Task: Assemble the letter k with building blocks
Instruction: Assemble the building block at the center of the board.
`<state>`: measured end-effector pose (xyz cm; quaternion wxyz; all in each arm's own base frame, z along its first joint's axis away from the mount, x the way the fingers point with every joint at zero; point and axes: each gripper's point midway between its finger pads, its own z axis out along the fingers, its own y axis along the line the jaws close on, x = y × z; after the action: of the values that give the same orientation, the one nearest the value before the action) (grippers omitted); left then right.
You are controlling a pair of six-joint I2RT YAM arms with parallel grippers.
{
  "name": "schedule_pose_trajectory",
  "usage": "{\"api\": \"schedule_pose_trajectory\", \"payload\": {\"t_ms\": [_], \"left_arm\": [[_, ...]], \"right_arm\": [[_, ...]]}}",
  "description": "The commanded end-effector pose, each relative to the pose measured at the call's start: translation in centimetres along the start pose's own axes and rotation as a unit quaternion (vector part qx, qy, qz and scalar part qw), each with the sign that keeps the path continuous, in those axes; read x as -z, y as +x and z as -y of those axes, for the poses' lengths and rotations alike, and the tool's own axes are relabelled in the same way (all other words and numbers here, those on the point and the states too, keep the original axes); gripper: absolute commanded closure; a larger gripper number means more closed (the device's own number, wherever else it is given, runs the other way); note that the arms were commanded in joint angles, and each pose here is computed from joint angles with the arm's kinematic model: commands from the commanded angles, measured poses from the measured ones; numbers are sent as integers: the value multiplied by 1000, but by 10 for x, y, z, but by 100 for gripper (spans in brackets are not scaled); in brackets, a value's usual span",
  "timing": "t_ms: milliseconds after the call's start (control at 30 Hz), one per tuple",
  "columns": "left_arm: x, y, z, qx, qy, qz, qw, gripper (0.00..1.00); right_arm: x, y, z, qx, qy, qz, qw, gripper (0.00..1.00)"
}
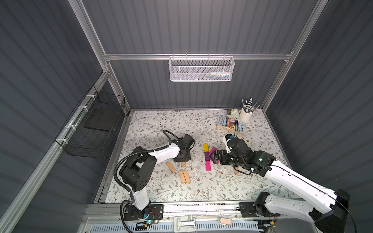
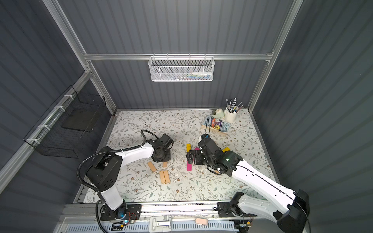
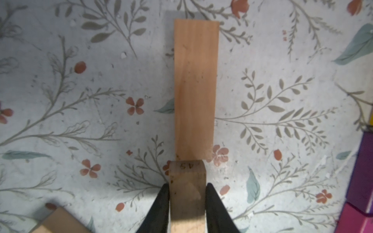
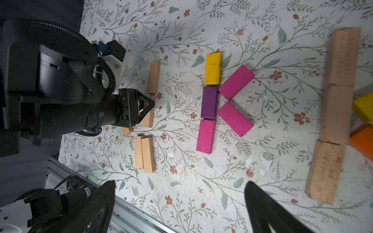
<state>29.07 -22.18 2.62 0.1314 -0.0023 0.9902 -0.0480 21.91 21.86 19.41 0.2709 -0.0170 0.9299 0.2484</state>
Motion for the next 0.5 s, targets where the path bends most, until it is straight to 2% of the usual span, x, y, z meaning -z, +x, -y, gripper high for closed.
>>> {"api": "schedule_pose_trajectory", "payload": {"t_ms": [0,167,467], "left_arm": [[0,-2,-3,3,-9,-5,1000,67],[1,-4,-2,2,-7,-3,1000,64],[4,-7,-1,3,-5,2,1000,68]], "right_arm": [[-3,3,5,0,10,-5,1000,1],[-4,4,5,0,10,-6,1000,1],[-3,3,4,-1,9,-4,1000,1]]}}
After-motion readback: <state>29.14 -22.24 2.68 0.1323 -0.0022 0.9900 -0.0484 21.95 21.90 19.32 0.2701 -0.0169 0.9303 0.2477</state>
